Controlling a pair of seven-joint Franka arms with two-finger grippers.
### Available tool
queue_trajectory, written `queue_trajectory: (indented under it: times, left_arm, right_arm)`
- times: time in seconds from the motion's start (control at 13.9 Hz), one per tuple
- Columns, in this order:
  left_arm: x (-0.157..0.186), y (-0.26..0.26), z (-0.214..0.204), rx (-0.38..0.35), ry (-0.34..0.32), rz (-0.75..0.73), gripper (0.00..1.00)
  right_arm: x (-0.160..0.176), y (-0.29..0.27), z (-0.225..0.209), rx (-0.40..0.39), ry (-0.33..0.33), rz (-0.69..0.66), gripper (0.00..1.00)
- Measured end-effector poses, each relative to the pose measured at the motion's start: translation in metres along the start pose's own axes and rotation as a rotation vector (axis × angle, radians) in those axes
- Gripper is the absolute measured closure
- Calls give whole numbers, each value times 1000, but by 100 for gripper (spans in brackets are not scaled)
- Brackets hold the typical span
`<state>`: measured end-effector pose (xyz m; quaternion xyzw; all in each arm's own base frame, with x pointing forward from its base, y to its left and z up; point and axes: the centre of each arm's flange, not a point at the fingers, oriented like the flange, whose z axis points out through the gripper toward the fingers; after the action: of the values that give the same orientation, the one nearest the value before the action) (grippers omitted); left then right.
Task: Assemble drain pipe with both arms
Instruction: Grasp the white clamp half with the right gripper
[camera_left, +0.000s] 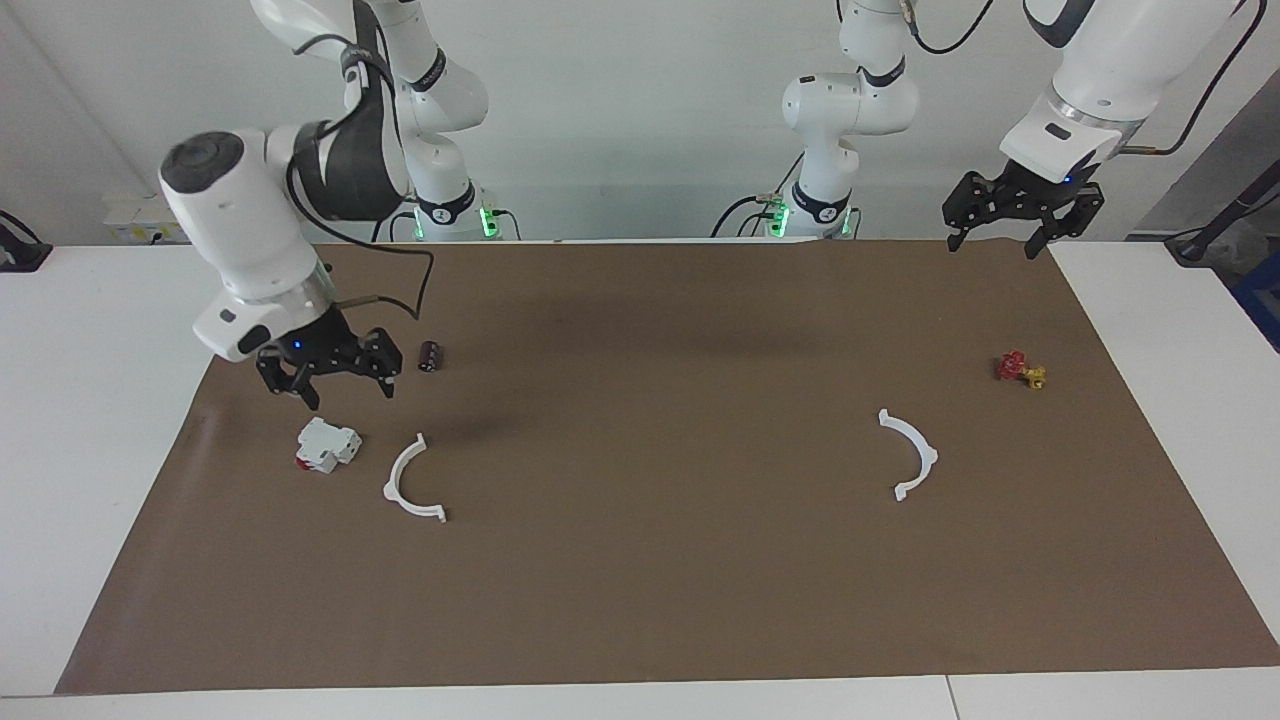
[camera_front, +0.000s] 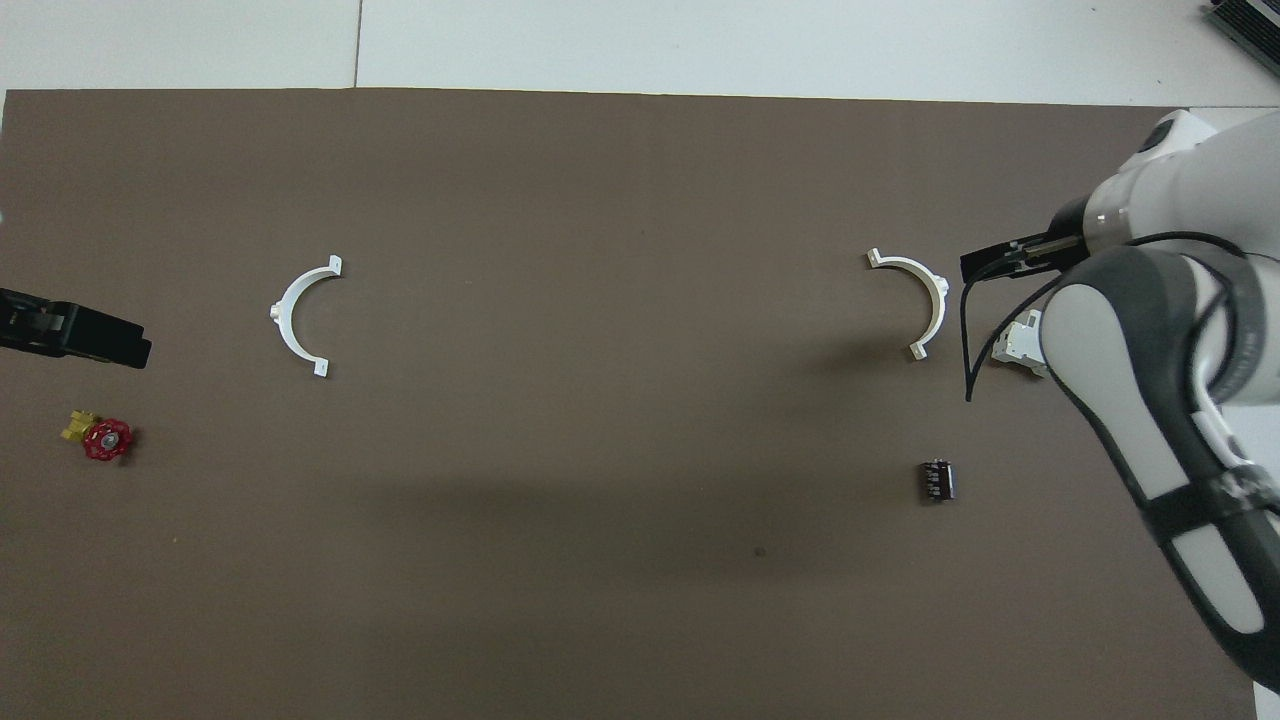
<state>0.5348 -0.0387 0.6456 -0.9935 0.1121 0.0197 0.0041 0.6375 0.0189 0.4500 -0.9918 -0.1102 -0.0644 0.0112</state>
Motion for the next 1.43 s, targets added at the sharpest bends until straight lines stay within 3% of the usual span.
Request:
queue_trajectory:
  times: [0.36, 0.79, 1.08, 1.22, 1.29, 1.43]
  left_arm:
    - [0, 0, 0, 0, 0, 0, 0]
    - [0, 0, 0, 0, 0, 0, 0]
    - [0, 0, 0, 0, 0, 0, 0]
    - [0, 0, 0, 0, 0, 0, 0]
    - [0, 0, 0, 0, 0, 0, 0]
    - [0, 0, 0, 0, 0, 0, 0]
  right_arm:
    - [17, 4, 101, -19, 1, -255, 0]
    - [3, 15, 163, 4, -35, -291, 3]
    - [-5, 18, 171, 5, -38, -308, 13]
    - [-7, 23, 167, 4, -33, -321, 26]
    - [-8, 25, 168, 5, -34, -323, 26]
    - [-8, 25, 164, 5, -28, -325, 42]
